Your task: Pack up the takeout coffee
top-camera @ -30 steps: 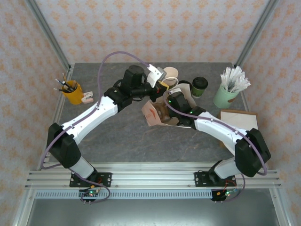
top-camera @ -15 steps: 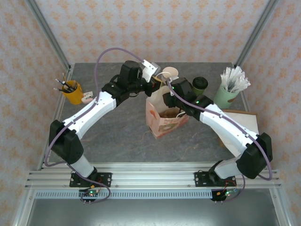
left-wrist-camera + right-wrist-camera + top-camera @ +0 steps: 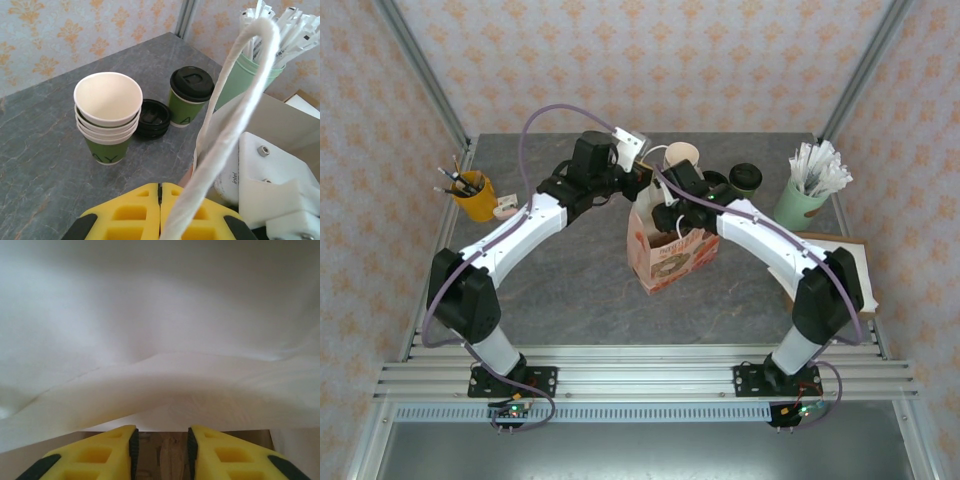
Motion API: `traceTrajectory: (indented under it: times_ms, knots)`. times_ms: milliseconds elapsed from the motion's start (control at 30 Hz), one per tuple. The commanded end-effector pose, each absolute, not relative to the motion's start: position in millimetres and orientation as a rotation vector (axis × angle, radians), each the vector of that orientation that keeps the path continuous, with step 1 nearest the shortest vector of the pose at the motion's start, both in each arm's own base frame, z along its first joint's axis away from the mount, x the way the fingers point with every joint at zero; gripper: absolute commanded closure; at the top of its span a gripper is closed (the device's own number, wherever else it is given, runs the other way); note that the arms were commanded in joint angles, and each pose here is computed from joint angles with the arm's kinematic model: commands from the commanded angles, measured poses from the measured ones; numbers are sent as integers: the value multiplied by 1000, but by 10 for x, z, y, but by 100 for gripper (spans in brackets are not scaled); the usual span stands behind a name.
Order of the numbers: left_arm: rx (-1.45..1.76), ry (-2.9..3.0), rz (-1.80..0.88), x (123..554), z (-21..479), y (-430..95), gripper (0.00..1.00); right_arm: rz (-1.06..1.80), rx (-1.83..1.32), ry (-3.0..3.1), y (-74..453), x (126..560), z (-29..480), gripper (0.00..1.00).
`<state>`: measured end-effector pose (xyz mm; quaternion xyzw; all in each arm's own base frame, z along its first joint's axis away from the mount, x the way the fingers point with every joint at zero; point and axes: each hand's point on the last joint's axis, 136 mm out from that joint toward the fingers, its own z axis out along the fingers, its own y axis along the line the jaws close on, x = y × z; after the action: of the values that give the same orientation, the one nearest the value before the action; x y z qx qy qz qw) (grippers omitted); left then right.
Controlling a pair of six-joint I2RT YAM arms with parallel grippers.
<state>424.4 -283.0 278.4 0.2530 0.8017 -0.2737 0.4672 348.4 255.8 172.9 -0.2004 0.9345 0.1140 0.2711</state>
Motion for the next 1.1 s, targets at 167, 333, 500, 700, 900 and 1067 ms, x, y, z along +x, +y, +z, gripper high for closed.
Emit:
traceTrajectory:
  times_ms: [167, 333, 500, 700, 900, 1067]
  knots:
    - [555, 1848, -736, 4259, 3178, -2962, 100, 322, -637, 2673, 2545, 3207, 1519, 73]
    - [532, 1853, -663, 4335, 3202, -2851, 100, 414, -630, 2597, 2571, 3228, 1866, 71]
    - [566, 1814, -699, 4329, 3306, -2920, 100, 389, -660, 2712, 2554, 3149, 1632, 66]
    - [522, 1819, -730, 4352, 3272, -2921, 100, 291, -606, 2782, 2537, 3288, 1318, 72]
    - [462, 1842, -721, 4448, 3259, -2824, 100, 244, -594, 2849, 2461, 3216, 1025, 75]
    - [471, 1846, -747, 4418, 3246, -2844, 100, 205, -546, 2905, 2492, 3297, 881, 78]
